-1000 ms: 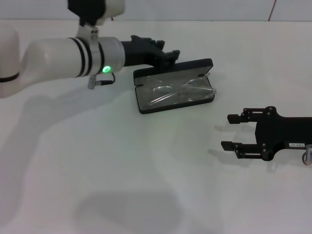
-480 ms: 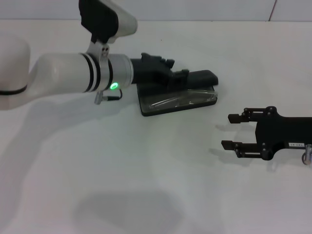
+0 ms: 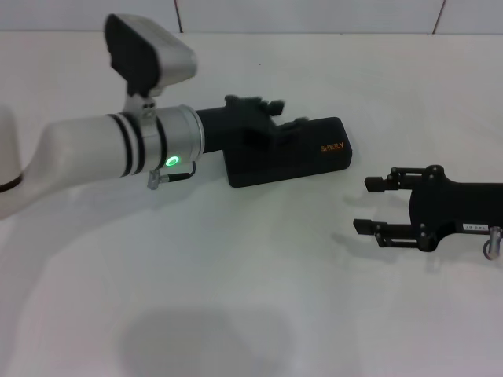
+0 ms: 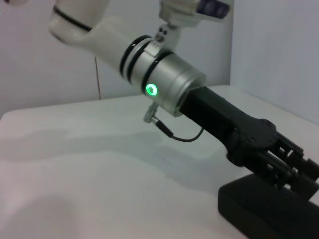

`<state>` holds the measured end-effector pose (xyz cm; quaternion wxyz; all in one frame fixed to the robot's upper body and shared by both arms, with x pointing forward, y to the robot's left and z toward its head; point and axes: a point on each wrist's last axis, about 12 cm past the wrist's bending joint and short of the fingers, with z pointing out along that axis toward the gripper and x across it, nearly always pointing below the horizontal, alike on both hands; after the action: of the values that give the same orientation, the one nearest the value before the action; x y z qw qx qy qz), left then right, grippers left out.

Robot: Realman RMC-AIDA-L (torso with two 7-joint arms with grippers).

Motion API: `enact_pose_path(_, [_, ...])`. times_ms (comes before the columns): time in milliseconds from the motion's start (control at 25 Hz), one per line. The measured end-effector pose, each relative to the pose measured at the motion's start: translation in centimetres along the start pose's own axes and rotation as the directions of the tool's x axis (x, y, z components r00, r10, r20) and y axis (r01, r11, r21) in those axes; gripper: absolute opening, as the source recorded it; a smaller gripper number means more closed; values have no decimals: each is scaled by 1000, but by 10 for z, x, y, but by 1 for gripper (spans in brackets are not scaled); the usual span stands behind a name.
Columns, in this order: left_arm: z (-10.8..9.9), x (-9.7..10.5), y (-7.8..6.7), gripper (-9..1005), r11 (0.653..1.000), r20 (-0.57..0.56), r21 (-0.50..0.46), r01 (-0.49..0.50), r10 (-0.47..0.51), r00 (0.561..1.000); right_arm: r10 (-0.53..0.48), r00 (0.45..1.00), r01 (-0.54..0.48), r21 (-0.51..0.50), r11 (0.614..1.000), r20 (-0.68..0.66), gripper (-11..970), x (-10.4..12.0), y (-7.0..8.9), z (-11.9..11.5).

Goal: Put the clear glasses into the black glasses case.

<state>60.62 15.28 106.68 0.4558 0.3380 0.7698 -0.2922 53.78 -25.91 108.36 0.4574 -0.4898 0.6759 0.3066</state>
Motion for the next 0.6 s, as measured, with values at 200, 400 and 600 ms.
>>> enact_pose_path(200, [-32, -1, -18, 537, 986, 232, 157, -63, 25, 972, 0, 1000, 0, 12, 1000, 30, 668, -5, -4, -1])
enact_pose_path(400, [-72, 8, -32, 537, 944, 373, 297, -145, 25, 928, -16, 996, 16, -1, 1000, 87, 669, -16, -5, -1])
enact_pose_path(600, [-119, 31, -36, 683, 920, 477, 316, -230, 56, 877, -41, 983, 57, -84, 995, 178, 670, -29, 1, -7])
